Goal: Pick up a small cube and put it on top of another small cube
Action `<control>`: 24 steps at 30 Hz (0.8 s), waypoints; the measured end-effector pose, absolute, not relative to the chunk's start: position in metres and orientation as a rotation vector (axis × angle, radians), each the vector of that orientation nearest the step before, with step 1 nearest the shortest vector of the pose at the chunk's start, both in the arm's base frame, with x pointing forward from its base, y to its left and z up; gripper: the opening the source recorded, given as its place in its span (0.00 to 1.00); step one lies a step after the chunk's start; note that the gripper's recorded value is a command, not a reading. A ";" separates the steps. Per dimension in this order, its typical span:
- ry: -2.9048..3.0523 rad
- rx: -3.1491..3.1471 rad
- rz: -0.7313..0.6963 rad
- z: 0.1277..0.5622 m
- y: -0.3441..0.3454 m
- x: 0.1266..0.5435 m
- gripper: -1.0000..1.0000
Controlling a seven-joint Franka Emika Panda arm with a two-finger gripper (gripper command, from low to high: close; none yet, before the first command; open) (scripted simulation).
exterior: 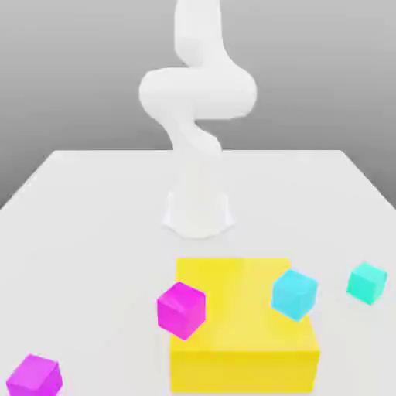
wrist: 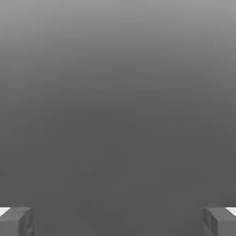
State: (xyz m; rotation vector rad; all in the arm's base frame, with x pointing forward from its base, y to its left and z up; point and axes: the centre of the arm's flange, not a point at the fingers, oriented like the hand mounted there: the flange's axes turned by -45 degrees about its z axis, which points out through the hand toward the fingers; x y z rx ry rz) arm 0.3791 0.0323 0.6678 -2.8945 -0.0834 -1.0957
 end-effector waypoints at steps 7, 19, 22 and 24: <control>-0.378 -2.908 -0.747 0.532 0.144 0.425 0.50; -0.915 -2.920 -0.206 0.291 0.313 0.336 0.50; -1.056 -2.921 -0.085 0.235 0.334 0.291 0.50; -1.109 -2.930 -0.023 0.202 0.336 0.271 0.50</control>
